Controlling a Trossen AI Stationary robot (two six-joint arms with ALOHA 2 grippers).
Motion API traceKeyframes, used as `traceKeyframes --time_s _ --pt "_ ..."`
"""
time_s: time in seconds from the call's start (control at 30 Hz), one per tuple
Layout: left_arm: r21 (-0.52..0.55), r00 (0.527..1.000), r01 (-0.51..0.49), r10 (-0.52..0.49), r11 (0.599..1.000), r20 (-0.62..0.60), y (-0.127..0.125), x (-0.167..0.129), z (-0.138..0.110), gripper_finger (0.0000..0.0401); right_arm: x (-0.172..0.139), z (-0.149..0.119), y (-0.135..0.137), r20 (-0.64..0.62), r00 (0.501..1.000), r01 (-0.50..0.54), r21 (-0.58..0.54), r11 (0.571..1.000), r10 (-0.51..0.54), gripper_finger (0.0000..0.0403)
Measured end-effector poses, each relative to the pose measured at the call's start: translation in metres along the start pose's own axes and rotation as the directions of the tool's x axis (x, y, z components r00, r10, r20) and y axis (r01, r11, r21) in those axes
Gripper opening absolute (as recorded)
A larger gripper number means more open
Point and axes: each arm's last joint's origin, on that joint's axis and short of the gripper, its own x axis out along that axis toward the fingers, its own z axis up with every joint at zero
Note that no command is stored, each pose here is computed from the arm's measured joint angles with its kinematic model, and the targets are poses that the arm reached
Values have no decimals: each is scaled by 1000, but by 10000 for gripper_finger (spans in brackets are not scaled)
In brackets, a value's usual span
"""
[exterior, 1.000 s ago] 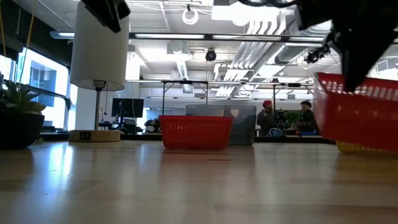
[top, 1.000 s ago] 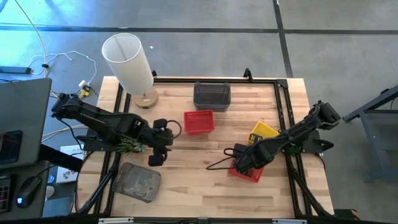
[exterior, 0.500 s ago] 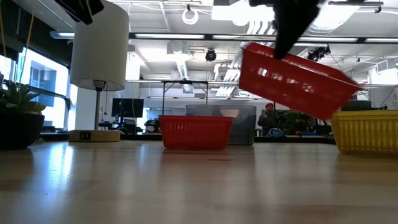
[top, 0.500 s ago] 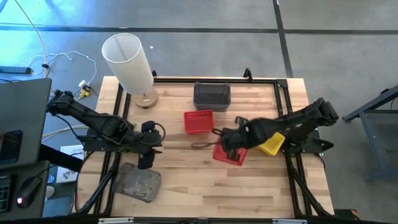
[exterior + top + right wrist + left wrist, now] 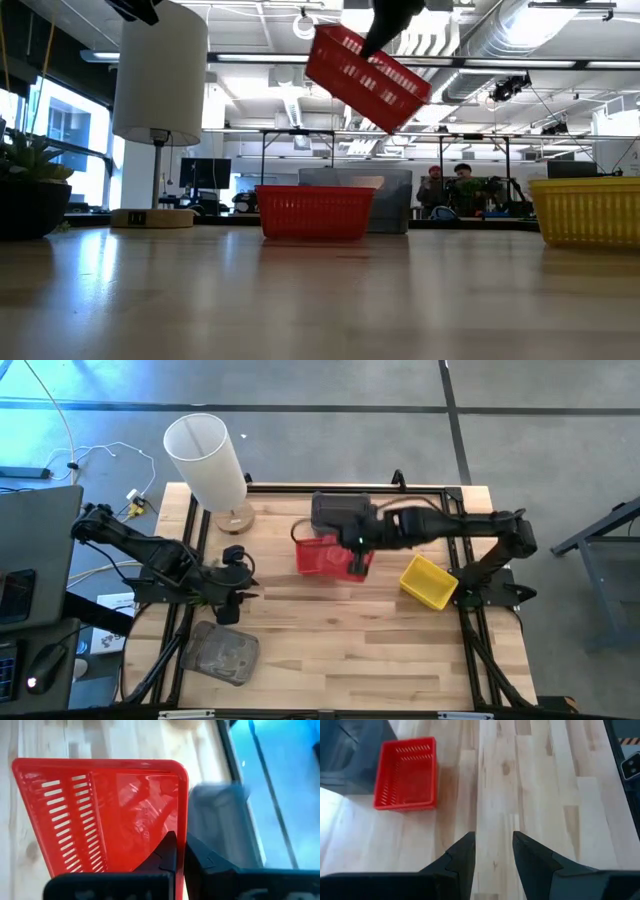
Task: Stack baskets by color
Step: Stack the red bin on the stacked red bins
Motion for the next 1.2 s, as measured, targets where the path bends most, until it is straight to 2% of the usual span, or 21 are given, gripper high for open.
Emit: traceKeyframes --time_s 0.27,0.47,0.87,1.2 --pt "-85 999 -42 45 995 29 17 -4 3 117 6 31 -40 26 999 21 -80 997 -19 0" --pt "-119 999 -47 49 992 18 24 -3 4 117 28 43 -56 -73 997 -2 -118 993 -7 0" --pt "-130 1000 -20 21 991 6 26 -2 4 117 84 43 -56 -192 969 -187 -155 970 156 0" --pt "-130 1000 -7 7 991 2 25 -2 4 117 88 51 -51 -113 972 -225 -186 956 207 0"
